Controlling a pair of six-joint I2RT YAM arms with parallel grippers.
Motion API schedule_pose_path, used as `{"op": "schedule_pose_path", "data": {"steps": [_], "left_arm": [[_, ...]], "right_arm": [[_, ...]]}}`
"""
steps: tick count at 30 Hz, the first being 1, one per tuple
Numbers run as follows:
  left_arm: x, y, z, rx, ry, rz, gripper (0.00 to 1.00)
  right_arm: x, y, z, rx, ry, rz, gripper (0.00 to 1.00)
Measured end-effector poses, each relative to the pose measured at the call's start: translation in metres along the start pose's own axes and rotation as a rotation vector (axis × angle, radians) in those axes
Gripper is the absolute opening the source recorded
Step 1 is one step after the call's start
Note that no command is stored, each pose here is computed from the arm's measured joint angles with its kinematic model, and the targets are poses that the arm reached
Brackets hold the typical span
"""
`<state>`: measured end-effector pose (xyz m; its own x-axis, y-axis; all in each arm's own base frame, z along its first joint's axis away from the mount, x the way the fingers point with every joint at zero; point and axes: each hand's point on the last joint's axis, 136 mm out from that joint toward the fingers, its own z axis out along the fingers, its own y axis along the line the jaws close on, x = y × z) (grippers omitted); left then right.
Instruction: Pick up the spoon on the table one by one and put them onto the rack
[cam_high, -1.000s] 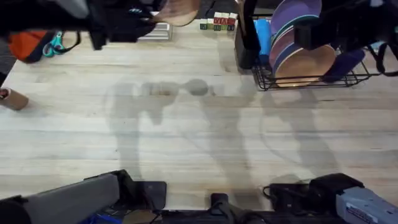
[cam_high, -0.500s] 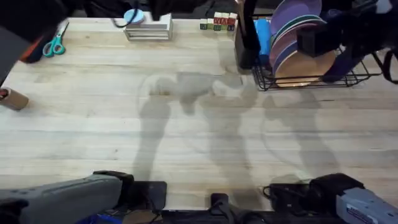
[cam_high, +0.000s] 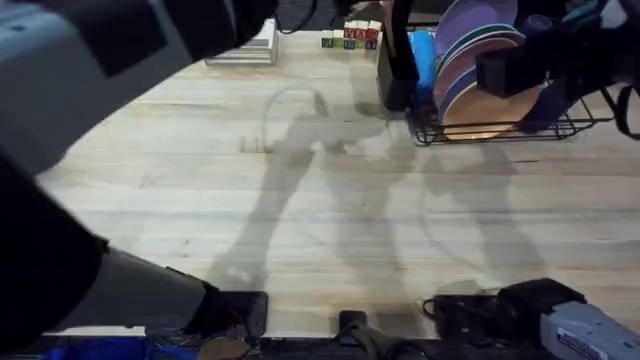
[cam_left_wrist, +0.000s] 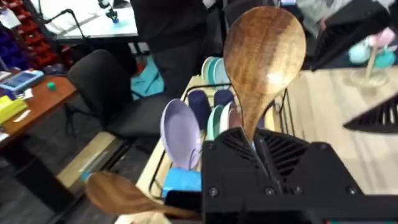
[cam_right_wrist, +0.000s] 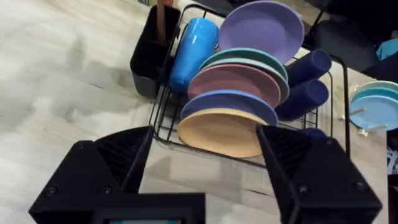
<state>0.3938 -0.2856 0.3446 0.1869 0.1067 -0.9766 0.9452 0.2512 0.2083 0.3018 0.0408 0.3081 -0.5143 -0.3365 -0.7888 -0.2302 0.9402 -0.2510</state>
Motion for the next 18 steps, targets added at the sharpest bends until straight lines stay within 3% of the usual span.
{"op": "schedule_pose_path", "data": {"steps": [1, 11, 15, 18], "left_arm": [[0.003, 0.001, 0.010, 0.009, -0.025, -0.051, 0.042], [0.024, 0.000, 0.039, 0.035, -0.051, -0.215, 0.042], [0.028, -0.003, 0.046, 0.035, -0.047, -0.247, 0.043], [0.022, -0.007, 0.053, 0.040, -0.072, -0.227, 0.044]], "right_arm": [[0.003, 0.001, 0.000, -0.002, 0.010, -0.001, 0.996], [0.003, 0.001, 0.000, -0.003, 0.011, -0.001, 0.996], [0.003, 0.001, 0.000, -0.002, 0.010, -0.001, 0.996], [0.003, 0.001, 0.000, -0.002, 0.010, -0.009, 0.996]]}}
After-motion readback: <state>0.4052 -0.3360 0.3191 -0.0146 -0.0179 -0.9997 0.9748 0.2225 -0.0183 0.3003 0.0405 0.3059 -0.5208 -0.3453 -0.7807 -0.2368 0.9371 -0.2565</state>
